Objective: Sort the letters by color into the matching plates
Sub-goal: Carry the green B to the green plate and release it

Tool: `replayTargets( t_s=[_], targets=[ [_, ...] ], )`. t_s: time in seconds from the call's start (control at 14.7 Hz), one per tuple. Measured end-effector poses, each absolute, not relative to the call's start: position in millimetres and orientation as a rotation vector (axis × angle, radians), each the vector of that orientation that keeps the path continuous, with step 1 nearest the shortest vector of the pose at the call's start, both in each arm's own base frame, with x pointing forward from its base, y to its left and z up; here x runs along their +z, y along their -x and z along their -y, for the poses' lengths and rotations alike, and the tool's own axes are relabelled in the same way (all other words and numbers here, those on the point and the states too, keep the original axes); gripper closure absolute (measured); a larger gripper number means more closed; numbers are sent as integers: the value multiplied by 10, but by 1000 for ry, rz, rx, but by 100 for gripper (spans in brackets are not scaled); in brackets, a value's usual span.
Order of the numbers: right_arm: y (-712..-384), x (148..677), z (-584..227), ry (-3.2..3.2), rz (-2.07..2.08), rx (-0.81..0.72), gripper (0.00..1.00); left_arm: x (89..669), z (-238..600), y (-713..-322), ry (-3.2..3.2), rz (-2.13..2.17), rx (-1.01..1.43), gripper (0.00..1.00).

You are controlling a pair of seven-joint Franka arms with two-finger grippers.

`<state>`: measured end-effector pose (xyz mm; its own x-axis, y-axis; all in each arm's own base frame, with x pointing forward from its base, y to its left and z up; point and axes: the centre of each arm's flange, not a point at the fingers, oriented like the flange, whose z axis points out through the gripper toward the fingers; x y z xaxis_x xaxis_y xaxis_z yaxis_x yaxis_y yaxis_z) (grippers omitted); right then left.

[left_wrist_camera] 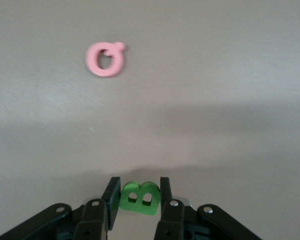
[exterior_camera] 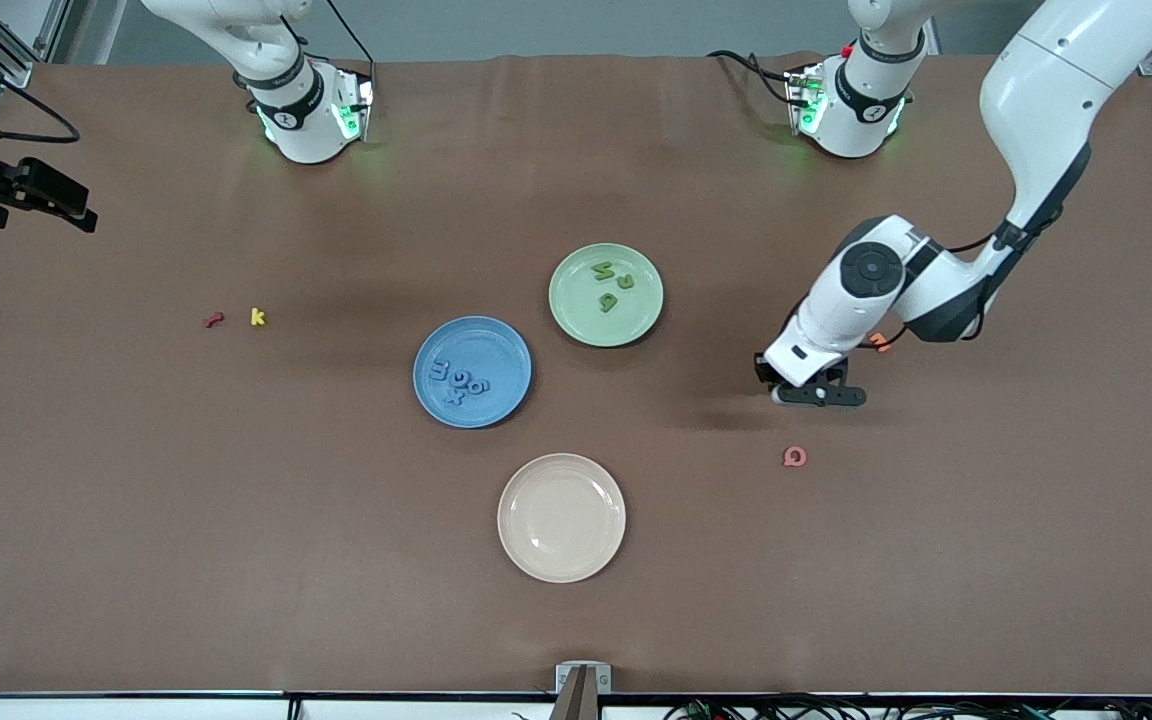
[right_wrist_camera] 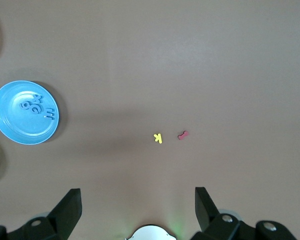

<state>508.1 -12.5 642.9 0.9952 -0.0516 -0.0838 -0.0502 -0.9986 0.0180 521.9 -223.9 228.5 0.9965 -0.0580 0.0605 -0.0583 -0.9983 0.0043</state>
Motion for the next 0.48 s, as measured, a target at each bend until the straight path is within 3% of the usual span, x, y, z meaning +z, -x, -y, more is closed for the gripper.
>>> replayTargets(
  t_s=[0.48],
  targets=[
    [-5019,6467,169,-3129,88,-116,0,2722,3625,-4461,-3126,-3,0,64]
  ],
)
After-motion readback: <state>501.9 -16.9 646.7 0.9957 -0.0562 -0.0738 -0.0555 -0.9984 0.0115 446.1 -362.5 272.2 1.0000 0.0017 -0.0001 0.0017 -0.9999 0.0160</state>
